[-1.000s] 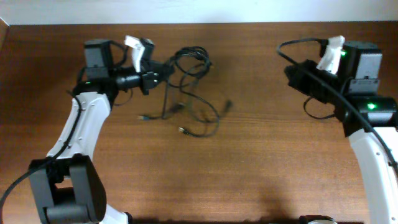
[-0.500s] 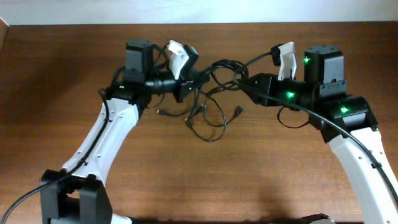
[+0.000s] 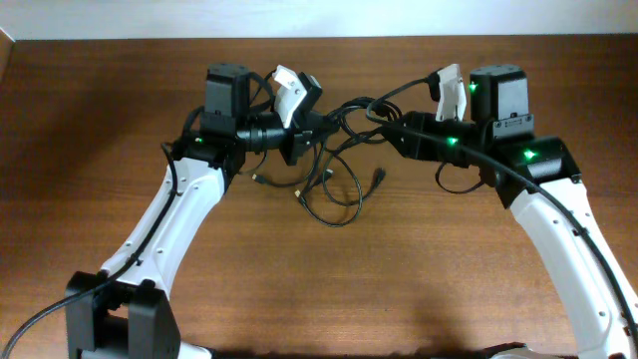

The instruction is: Untangle cables

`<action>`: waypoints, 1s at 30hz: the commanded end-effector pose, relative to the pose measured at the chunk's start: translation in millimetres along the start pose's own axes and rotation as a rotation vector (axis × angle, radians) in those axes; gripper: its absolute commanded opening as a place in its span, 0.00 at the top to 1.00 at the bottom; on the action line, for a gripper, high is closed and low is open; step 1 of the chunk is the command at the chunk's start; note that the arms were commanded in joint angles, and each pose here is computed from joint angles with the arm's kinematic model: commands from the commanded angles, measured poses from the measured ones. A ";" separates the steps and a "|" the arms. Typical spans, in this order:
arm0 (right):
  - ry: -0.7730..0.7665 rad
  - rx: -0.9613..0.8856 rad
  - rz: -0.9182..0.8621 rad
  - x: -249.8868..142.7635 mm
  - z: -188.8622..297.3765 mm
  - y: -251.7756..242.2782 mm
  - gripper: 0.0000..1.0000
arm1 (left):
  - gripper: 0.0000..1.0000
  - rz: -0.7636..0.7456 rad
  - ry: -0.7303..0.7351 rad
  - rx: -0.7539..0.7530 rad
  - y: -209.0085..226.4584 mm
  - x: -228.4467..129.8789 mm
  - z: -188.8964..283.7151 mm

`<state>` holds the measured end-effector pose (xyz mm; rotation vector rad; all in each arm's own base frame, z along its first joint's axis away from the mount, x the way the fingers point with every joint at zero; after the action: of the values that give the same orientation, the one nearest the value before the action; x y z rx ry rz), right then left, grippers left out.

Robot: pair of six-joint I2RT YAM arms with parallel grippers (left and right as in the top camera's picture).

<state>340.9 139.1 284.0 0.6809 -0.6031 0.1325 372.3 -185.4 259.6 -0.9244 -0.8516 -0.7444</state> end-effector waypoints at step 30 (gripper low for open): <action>-0.092 -0.843 -0.330 -20.9 52.0 -104.5 0.96 | 0.79 0.067 -0.305 0.201 34.9 57.4 135.1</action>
<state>327.1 26.7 242.4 -0.0499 -0.5382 -0.4304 403.3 -63.1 334.3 -0.8104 -1.1814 -0.4452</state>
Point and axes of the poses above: each gripper's point midway between its finger pads, its own z axis back along the fingers, its own y axis along the line the jaws close on, x = y × z, the point moved 5 cm from there along z, back along the fingers, and after that the axes turned 6 degrees about z, right-handed, at the moved point
